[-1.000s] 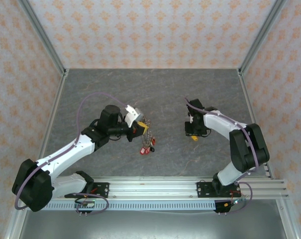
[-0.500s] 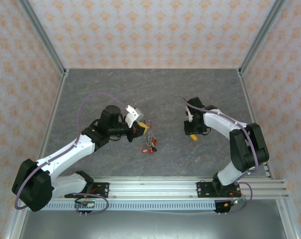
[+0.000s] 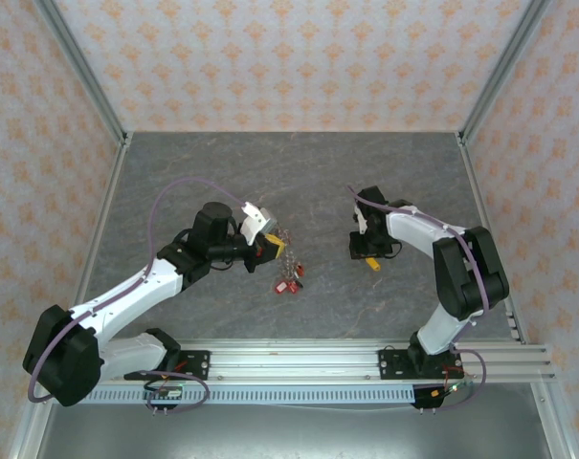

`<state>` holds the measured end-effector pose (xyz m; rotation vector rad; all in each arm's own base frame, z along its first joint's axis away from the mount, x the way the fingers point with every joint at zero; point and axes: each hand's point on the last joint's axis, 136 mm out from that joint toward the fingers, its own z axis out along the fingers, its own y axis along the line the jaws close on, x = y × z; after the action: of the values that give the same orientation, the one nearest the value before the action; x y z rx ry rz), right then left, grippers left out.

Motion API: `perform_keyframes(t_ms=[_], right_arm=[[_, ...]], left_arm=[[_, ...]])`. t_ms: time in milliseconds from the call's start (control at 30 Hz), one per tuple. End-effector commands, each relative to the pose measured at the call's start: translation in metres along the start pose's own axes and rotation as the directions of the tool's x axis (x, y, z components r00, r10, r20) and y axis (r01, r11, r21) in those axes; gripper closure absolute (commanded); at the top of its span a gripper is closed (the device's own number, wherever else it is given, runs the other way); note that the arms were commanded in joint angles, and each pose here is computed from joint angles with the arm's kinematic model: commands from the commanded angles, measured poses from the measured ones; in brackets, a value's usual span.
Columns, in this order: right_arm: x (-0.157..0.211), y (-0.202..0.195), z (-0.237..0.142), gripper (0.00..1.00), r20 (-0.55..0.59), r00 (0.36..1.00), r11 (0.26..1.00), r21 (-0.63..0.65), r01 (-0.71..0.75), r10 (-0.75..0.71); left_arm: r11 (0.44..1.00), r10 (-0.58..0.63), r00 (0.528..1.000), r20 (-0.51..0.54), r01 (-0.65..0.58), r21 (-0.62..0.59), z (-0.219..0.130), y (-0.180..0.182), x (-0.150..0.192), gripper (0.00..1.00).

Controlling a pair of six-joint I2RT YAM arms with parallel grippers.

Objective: Put the keys on the keyring

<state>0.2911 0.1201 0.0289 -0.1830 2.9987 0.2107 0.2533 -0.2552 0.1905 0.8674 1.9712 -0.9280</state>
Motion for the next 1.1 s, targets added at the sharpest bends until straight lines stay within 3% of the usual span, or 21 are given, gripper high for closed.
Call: perform_keyframes(t_ms=[0, 167, 300, 567, 1067], right_arm=[[0.000, -0.001, -0.005, 0.68, 0.011, 0.999, 0.999, -0.001, -0.034, 0.034], [-0.004, 0.014, -0.020, 0.68, 0.030, 0.999, 0.996, -0.082, -0.040, 0.043], [-0.020, -0.016, -0.031, 0.67, 0.142, 0.984, 0.993, 0.035, -0.117, 0.111], [-0.011, -0.027, -0.012, 0.63, 0.088, 0.953, 0.955, -0.092, -0.284, 0.291], [0.009, -0.015, 0.001, 0.55, 0.042, 0.929, 0.918, -0.178, -0.355, 0.367]], left_arm=[[0.999, 0.053, 0.995, 0.086, -0.054, 0.005, -0.008, -0.008, -0.032, 1.00], [0.998, 0.056, 0.994, 0.091, -0.056, 0.007, -0.008, -0.009, -0.034, 1.00], [0.998, 0.055, 0.994, 0.093, -0.056, 0.008, -0.008, -0.009, -0.035, 1.00], [0.998, 0.059, 0.994, 0.090, -0.060, 0.000, -0.011, -0.009, -0.033, 1.00], [0.998, 0.062, 0.994, 0.093, -0.062, 0.005, -0.008, -0.009, -0.036, 1.00]])
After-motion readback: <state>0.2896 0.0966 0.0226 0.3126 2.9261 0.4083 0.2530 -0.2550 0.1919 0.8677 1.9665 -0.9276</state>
